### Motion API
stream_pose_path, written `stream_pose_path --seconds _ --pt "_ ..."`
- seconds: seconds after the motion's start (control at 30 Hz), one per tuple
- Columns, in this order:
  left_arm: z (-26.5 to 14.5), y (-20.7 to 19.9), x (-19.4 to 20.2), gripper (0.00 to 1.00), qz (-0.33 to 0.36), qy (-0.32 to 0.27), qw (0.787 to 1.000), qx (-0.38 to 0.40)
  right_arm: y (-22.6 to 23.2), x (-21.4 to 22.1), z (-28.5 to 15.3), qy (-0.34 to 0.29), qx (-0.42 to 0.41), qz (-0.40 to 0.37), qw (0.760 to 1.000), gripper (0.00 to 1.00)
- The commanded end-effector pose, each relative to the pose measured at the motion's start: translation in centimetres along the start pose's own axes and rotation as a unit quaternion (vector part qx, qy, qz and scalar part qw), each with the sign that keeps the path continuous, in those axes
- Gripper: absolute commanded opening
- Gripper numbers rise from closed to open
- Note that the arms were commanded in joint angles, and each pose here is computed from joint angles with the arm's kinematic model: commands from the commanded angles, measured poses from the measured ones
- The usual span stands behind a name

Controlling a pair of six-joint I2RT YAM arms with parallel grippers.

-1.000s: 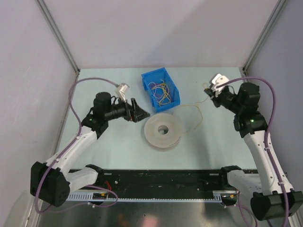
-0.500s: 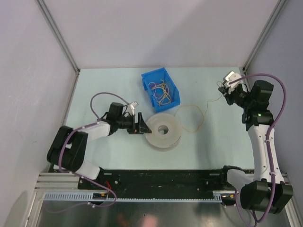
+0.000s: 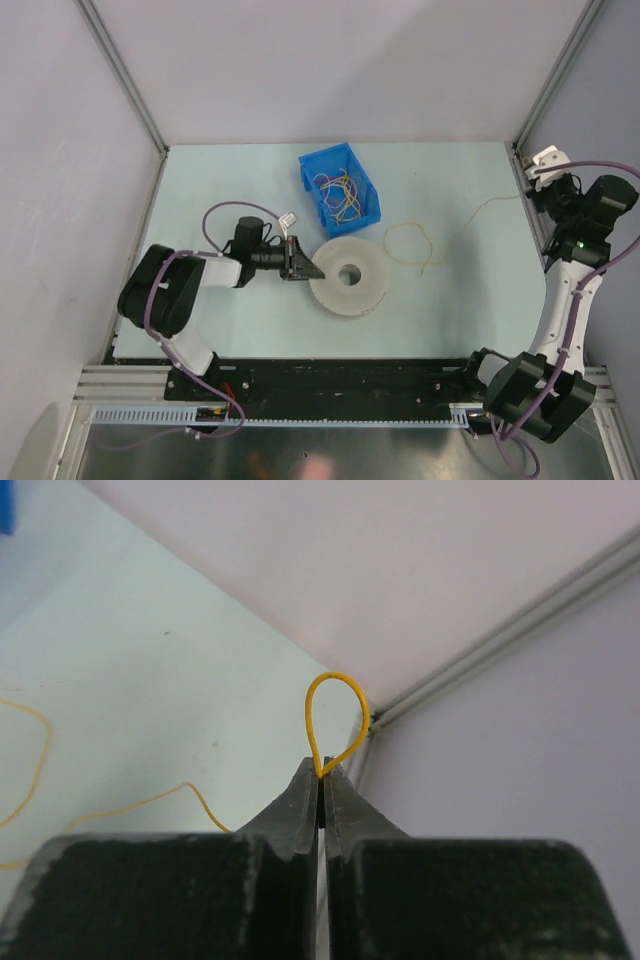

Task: Wrap the cables

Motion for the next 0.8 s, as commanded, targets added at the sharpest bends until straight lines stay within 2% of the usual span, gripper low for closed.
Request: stream_pose_path --seconds 0.0,0.07,0.17,0.23,0.3,0.37,0.53,0.67,0.77 --pt "-0.3 -2.4 -0.7 0.07 0.052 -0.004 0.997 0.054 -2.0 -3.0 -1.1 -0.06 0.024 -0.022 0.998 0.0" --pt "-1.0 -3.9 -0.7 0.02 0.08 -0.01 0.995 0.067 -0.8 -3.6 -1.5 -0.072 -0.001 0.003 0.997 0.0" --pt "-2.5 -6.6 -0.1 0.0 0.138 -0.013 0.987 0.079 1.5 -5.2 -2.2 -0.099 -0.054 0.055 0.992 0.0" --pt "-3.3 -8.0 0.5 0.0 0.199 -0.003 0.978 0.062 3.0 -6.3 -2.5 -0.115 -0.088 0.087 0.986 0.0" --pt "-3.9 -9.3 1.3 0.0 0.275 0.015 0.96 0.043 4.5 -7.4 -2.6 -0.127 -0.119 0.106 0.979 0.0" --pt "-4.4 -10.2 2.1 0.0 0.357 0.032 0.934 0.013 6.2 -8.4 -2.7 -0.135 -0.149 0.117 0.973 0.0" --pt "-4.9 -10.6 3.9 0.0 0.525 0.089 0.845 -0.05 10.6 -8.8 -2.7 -0.127 -0.223 0.115 0.96 0.0" --pt "-5.3 -10.5 4.2 0.0 0.603 0.125 0.782 -0.095 12.7 -8.4 -3.3 -0.116 -0.264 0.119 0.95 0.0" --pt "-5.8 -11.0 4.6 0.0 0.637 0.133 0.753 -0.099 14.1 -8.5 -3.8 -0.113 -0.291 0.121 0.942 0.0"
Point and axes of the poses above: each gripper's point midway between its finger pads, its own z axis out along the fingers, its own y axis along the line the jaws close on, x = y × z, the point moved 4 cm from there along -z, back along the fingers, and after that the axes turned 1 degree about z, right-handed, at the moved point
